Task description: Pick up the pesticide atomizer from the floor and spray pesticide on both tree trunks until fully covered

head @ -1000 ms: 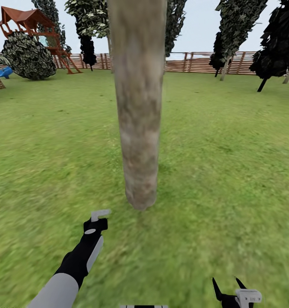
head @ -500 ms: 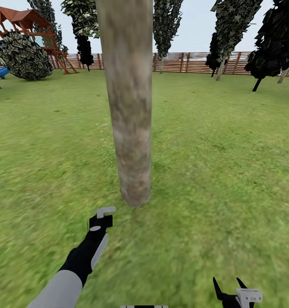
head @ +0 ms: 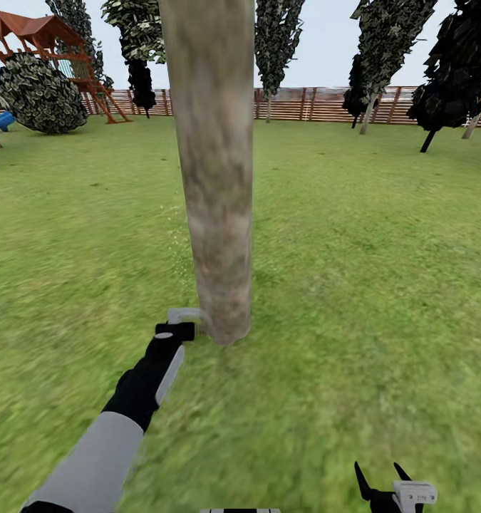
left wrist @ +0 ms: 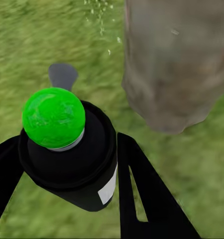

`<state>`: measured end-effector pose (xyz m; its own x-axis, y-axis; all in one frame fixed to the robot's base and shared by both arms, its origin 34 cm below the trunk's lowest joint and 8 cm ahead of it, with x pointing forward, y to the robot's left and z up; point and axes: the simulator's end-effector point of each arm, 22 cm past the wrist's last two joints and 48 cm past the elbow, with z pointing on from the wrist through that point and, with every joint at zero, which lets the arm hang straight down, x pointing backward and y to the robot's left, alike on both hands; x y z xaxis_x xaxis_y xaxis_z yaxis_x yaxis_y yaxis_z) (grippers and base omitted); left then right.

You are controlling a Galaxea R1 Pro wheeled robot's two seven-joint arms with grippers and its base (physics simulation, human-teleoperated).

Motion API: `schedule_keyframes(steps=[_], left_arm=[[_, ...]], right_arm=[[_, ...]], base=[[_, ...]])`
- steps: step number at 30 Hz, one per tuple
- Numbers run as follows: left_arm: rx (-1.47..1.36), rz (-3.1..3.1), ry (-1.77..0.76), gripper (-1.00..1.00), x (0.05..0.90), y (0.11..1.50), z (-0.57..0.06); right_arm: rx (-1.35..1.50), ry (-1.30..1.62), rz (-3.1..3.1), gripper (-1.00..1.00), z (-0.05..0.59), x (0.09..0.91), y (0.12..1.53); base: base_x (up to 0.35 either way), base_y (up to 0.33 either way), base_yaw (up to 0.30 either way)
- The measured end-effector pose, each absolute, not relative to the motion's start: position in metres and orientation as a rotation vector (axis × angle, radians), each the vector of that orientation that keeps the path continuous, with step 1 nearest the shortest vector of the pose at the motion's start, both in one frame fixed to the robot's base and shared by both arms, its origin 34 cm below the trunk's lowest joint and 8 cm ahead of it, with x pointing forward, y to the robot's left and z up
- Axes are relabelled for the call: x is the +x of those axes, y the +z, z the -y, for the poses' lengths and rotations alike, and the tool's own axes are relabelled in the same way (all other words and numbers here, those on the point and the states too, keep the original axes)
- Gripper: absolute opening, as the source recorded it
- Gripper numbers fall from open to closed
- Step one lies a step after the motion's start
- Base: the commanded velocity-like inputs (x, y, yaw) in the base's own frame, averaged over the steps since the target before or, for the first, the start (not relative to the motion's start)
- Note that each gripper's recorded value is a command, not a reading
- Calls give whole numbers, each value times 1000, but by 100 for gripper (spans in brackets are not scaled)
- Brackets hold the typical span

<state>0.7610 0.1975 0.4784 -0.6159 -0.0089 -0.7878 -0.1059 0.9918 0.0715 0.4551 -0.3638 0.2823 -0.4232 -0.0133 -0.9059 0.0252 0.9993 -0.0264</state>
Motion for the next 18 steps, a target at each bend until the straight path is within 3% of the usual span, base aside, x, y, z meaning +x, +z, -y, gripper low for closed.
schedule_keyframes(steps=[3, 6, 11, 18], left_arm=[[-72, -2227, 131, -100, 760, 481, -196], [78, -2211, 71, -100, 754, 488, -132], [65, -2205, -58, -100, 751, 502, -97], [-29, -2157, -20, -100, 767, 533, -149]], right_arm=[[9, -42, -2008, 100, 364, 455, 282], [10, -43, -2008, 100, 364, 455, 282], [9, -42, -2008, 100, 364, 455, 282], [9, -42, -2008, 100, 364, 455, 282]], base=[[0, 0, 0], [0, 0, 0], [0, 0, 0], [0, 0, 0]])
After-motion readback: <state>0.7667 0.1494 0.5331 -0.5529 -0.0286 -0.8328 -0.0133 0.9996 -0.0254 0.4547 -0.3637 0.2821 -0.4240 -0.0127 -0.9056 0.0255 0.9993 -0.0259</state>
